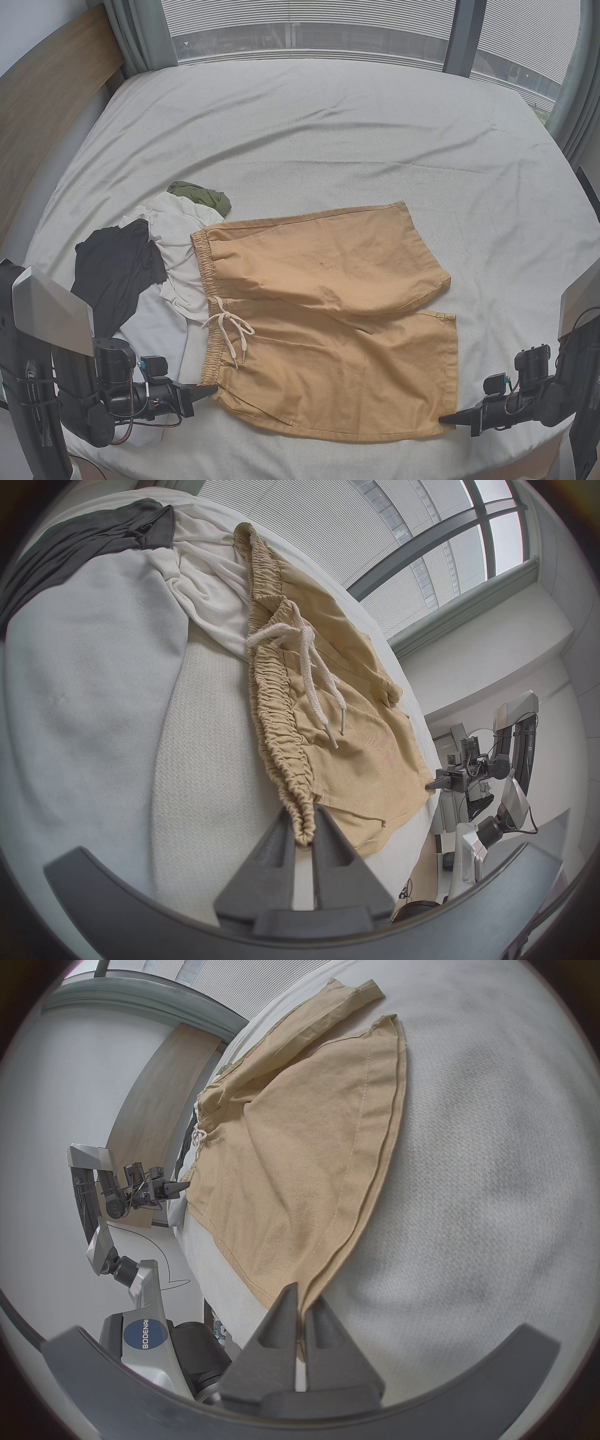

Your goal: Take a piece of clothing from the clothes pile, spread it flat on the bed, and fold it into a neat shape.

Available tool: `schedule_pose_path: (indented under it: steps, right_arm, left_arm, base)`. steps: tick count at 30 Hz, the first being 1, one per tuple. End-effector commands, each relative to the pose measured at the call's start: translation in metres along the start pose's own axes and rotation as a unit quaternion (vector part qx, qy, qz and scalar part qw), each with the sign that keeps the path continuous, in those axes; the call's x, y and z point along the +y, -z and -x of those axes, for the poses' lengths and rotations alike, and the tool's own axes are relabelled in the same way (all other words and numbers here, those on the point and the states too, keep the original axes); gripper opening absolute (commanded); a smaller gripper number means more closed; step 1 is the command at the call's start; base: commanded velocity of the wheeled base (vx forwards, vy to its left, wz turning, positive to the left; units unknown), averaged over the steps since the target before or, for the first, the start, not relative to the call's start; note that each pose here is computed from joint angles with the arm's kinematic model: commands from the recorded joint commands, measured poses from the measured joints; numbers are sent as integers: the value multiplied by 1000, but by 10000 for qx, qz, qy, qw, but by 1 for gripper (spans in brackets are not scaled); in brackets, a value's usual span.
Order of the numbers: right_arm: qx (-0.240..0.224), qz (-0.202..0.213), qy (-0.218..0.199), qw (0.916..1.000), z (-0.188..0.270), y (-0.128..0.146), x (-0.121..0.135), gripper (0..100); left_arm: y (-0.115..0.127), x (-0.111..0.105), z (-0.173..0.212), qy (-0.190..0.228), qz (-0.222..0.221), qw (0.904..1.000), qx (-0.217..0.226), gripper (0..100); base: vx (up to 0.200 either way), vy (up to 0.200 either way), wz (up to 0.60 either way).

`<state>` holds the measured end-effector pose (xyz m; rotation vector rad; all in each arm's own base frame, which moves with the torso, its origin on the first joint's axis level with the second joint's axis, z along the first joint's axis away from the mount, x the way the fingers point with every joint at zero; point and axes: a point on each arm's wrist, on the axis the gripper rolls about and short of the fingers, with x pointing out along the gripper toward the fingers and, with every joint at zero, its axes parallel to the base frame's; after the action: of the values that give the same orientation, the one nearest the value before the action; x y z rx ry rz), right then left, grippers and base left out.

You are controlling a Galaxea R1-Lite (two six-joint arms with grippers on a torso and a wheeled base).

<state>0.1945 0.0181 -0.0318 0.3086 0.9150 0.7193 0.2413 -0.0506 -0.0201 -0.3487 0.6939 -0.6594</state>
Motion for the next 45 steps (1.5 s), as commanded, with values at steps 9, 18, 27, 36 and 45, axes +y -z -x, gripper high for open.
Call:
schedule_pose_path:
  steps: [9, 18, 27, 36, 45]
  right_arm:
    - [315, -119, -13, 9994, 3, 10, 2, 100]
    - [424, 157, 7, 9990, 6, 15, 0, 100]
    - [334, 236, 17, 9992, 5, 13, -1, 0]
    - [352, 135, 2, 9993, 5, 12, 0, 0]
    - [480, 75, -41, 9988, 16, 11, 13, 0]
  left_arm:
    - [0, 1, -1, -9, -56, 10000, 3, 0]
    - [0, 1, -1, -6, -64, 10000, -10, 0]
    - [0, 1, -1, -6, -64, 10000, -10, 0]
    - [4, -2, 2, -5, -4, 10000, 74, 0]
    - [12, -16, 23, 193, 87, 9993, 292, 0]
  base:
    - [0, 0, 0]
    - [0, 0, 0]
    - [0, 0, 0]
    - [0, 0, 0]
    - [0, 0, 0]
